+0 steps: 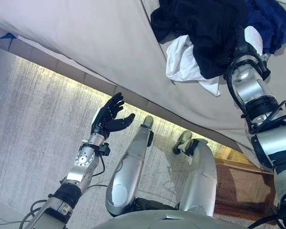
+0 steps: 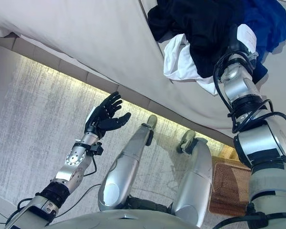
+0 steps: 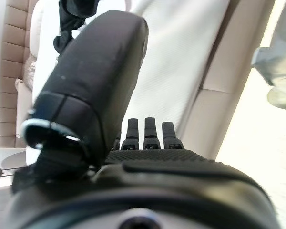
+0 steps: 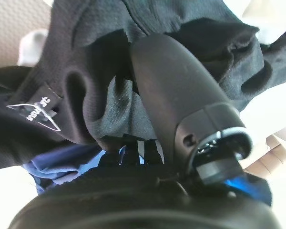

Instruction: Pick up the clothes from the bed and place them into the basket

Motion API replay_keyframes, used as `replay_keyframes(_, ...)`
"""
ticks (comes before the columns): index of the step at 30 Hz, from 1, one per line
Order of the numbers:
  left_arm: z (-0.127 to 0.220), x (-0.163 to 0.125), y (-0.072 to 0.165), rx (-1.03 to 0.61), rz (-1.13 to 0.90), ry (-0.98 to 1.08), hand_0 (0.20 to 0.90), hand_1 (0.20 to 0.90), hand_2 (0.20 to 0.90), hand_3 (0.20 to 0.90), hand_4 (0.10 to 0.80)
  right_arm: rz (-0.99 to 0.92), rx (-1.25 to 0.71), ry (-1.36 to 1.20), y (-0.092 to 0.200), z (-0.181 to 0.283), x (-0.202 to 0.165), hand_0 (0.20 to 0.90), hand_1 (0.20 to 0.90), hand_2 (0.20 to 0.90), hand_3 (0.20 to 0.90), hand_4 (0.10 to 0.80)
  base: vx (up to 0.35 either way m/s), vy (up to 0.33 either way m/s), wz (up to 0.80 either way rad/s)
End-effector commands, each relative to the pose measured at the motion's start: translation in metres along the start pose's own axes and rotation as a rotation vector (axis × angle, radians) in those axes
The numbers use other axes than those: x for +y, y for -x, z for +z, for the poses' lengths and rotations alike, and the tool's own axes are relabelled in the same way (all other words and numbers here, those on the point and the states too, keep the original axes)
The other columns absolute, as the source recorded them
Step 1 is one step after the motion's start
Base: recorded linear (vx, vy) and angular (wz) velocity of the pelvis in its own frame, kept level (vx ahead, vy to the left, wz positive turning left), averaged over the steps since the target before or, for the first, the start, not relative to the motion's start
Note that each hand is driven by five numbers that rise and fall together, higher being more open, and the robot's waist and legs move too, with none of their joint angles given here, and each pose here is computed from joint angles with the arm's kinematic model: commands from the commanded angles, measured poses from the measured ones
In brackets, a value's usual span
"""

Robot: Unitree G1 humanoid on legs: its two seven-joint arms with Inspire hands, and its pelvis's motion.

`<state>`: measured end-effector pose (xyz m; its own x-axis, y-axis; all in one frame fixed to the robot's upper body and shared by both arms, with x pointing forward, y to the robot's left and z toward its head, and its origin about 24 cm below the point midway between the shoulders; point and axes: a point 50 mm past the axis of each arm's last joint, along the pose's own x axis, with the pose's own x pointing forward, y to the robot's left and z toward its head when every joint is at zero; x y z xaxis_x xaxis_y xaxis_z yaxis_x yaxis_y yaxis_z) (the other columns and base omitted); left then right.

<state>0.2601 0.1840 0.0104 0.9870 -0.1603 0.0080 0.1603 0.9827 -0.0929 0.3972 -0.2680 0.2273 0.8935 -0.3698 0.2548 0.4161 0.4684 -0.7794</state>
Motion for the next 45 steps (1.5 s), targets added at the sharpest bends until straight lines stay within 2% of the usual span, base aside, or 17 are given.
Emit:
replay_keyframes(1,0.033,-0.005,0.003,-0.185,-0.037,0.045,0.900,0.900,0.900,0.900,0.800,-0.176,-0.183,0.029,-0.006,0.036,-0.050,0.300,0.300,0.300,0.200,0.100,0.034,-0.047,-0.02)
replay_keyframes(21,0.011,-0.006,0.013,-0.073,-0.115,0.003,0.900,0.900,0.900,0.900,0.800,-0.268,-0.157,-0.051,-0.005,0.013,-0.074,0.300,0.300,0.300,0.200,0.100,0.065,-0.002,-0.03)
replay_keyframes(25,0.001,-0.004,0.017,-0.014,-0.104,-0.022,0.900,0.900,0.900,0.900,0.800,-0.256,-0.138,-0.079,-0.005,0.006,-0.075,0.300,0.300,0.300,0.200,0.100,0.119,0.010,-0.05)
replay_keyframes(29,-0.016,0.002,0.024,0.112,-0.060,-0.053,0.900,0.900,0.900,0.900,0.800,-0.242,-0.131,-0.106,-0.005,0.004,-0.079,0.300,0.300,0.300,0.200,0.100,0.115,0.014,-0.14)
replay_keyframes(35,-0.045,0.009,0.038,0.326,-0.017,-0.140,0.900,0.900,0.900,0.900,0.800,-0.287,-0.127,-0.165,-0.009,0.010,-0.104,0.300,0.300,0.300,0.200,0.100,0.038,0.022,-0.09)
replay_keyframes(45,-0.052,0.006,0.038,0.365,0.004,-0.178,0.900,0.900,0.900,0.900,0.800,-0.396,-0.122,-0.181,-0.008,0.009,-0.150,0.300,0.300,0.300,0.200,0.100,-0.057,0.011,-0.10)
